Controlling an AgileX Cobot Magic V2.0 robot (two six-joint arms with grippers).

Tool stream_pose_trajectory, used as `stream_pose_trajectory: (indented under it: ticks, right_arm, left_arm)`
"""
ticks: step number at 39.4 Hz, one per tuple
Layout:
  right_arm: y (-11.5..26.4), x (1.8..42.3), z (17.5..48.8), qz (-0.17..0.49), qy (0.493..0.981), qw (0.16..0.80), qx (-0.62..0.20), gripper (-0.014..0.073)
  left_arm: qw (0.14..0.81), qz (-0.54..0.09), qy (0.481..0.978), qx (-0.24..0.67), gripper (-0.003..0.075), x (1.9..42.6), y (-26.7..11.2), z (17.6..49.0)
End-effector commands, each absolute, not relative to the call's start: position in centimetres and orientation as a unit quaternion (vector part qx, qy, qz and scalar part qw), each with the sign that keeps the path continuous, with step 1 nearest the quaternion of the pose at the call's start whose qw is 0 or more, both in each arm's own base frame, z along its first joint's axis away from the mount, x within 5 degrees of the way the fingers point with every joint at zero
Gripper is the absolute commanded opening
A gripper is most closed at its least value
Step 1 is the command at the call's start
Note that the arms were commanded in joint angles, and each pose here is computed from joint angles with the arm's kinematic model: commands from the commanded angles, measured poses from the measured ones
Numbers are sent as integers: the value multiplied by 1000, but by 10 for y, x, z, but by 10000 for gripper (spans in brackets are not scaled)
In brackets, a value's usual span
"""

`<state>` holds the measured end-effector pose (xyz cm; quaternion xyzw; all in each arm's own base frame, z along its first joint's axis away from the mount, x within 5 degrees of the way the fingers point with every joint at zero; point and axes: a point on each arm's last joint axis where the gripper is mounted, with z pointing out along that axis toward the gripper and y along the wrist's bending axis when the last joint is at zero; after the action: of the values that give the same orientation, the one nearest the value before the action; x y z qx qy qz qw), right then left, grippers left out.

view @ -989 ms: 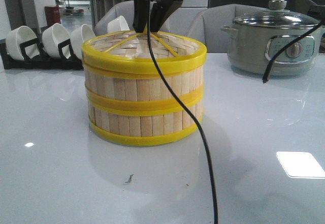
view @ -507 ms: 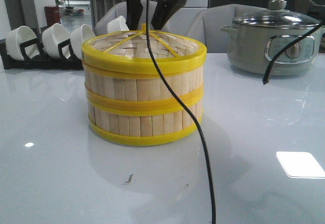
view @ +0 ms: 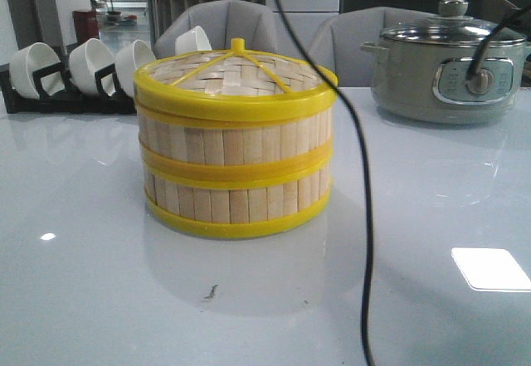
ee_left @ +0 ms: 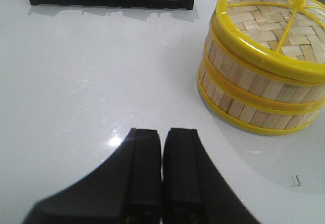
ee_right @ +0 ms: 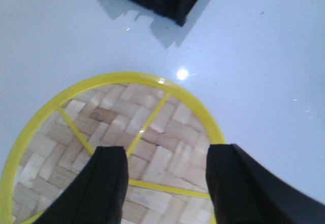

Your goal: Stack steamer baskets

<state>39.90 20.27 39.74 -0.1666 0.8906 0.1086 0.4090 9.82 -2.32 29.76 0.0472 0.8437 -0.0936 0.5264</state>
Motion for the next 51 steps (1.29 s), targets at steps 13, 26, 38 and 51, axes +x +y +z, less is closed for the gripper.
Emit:
stream_pose_trajectory:
  ticks: [13, 26, 38, 51]
  right_arm:
    - [35, 305, 462, 41, 802, 595, -20, 465]
    - [-21, 207, 405, -21, 757, 651, 59, 465]
    - [-16, 150, 327, -20, 749, 660, 57, 465]
    - [-11, 107, 272, -19, 734, 676, 54, 465]
  left_arm:
    - [574, -104, 811, 41, 85, 101, -24, 315]
    - [574, -104, 811, 41, 85, 101, -24, 315]
    - [574, -104, 811, 41, 85, 101, -24, 315]
    - [574, -104, 811, 41, 85, 101, -24, 315]
